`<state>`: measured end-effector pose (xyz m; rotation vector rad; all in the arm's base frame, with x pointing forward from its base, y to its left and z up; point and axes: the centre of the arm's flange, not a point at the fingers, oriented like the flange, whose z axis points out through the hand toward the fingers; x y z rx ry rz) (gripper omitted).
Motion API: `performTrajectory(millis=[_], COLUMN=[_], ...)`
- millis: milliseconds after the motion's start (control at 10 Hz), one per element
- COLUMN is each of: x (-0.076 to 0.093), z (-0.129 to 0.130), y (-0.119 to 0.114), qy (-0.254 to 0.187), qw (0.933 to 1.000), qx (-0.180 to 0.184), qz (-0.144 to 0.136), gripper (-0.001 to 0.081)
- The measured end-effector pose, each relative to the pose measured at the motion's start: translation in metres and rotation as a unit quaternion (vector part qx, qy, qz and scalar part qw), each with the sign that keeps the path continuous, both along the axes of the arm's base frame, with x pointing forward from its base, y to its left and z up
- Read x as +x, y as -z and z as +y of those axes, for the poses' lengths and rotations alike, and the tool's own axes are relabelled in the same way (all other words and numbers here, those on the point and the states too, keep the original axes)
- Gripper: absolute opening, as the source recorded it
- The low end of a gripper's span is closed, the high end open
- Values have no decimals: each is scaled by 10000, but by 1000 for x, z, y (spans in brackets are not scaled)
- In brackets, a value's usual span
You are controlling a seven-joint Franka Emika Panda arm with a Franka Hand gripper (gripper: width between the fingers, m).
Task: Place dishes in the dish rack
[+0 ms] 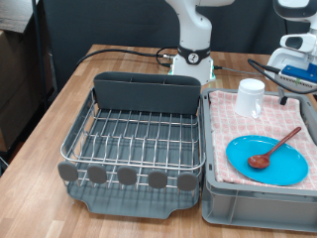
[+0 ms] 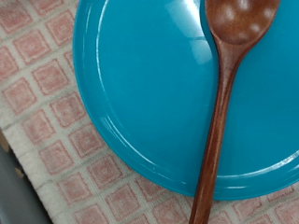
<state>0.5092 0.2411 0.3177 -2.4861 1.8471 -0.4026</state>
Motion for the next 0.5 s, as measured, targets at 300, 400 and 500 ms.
performTrajectory(millis=[300,400,500], x=[1,2,2], z=[-4,-6,-9], y=[27,36,45], qy=[72,74,69], qw=[10000,9999,9998], qx=[-32,-26,-11], qz=[-56,-127,-179], gripper=[803,803,803])
